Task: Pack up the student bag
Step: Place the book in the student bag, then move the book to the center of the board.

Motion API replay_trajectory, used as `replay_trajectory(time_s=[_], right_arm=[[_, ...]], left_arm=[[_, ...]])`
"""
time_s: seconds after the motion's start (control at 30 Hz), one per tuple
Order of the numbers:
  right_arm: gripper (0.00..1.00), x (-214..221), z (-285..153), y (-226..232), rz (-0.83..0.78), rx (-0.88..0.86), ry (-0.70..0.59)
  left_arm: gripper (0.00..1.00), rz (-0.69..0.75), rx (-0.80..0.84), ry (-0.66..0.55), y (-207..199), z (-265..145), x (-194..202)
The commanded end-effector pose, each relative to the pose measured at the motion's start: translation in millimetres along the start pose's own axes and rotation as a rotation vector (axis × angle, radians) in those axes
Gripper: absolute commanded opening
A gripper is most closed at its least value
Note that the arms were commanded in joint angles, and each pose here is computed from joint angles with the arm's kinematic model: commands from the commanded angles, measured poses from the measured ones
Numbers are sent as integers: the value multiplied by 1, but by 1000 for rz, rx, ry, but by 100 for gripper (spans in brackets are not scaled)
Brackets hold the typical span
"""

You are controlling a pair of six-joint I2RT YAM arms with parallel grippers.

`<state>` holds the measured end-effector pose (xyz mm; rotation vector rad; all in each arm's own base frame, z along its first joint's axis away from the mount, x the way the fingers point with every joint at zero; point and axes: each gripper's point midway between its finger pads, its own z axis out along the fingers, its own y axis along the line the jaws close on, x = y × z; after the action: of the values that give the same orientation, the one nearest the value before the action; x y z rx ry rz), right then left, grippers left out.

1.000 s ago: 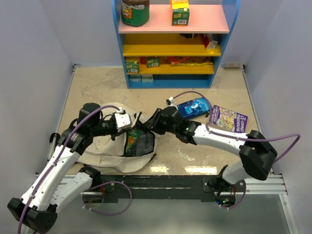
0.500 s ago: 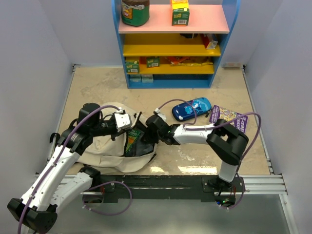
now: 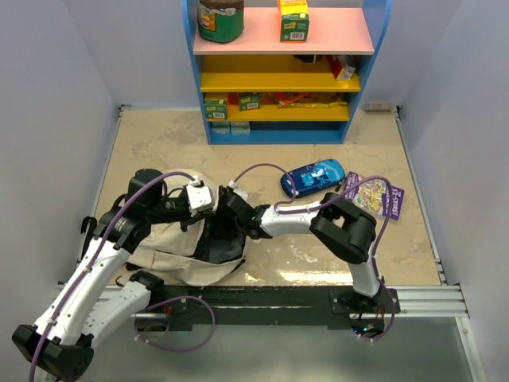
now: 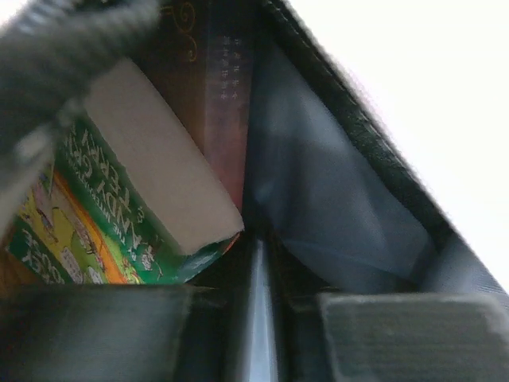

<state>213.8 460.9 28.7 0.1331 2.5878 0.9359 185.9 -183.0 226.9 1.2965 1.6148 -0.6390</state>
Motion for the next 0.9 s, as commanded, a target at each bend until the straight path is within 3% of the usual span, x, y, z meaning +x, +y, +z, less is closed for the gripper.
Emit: replay_trajectory(time_s=[0.0, 0.03, 0.07, 0.13, 0.23, 0.33, 0.4, 0.6, 0.87], right_arm=[[37, -42, -40, 23, -10, -71, -117], [58, -53, -59, 11, 6, -61, -153], [64, -63, -69, 0, 23, -41, -179], [75, -96, -101, -17, 45, -35, -265], [82, -129, -133, -40, 43, 31, -352], [89, -170, -175, -73, 69, 184, -468], [91, -199, -200, -132, 161, 355, -508], [91, -258, -255, -266, 430, 573, -602], [90, -300, -298, -366, 621, 860, -680]], left_arm=[[0, 123, 16, -141, 3, -3, -41], [0, 129, 11, -143, 3, -4, -42], [0, 123, 12, -138, 2, -3, -39], [0, 120, 10, -140, 2, -3, -38], [0, 118, 10, -141, 1, -3, -37], [0, 122, 3, -138, 2, -4, -38], [0, 128, 2, -138, 3, -5, -39], [0, 124, 6, -144, 0, -6, -38], [0, 126, 8, -132, -2, -6, -34]])
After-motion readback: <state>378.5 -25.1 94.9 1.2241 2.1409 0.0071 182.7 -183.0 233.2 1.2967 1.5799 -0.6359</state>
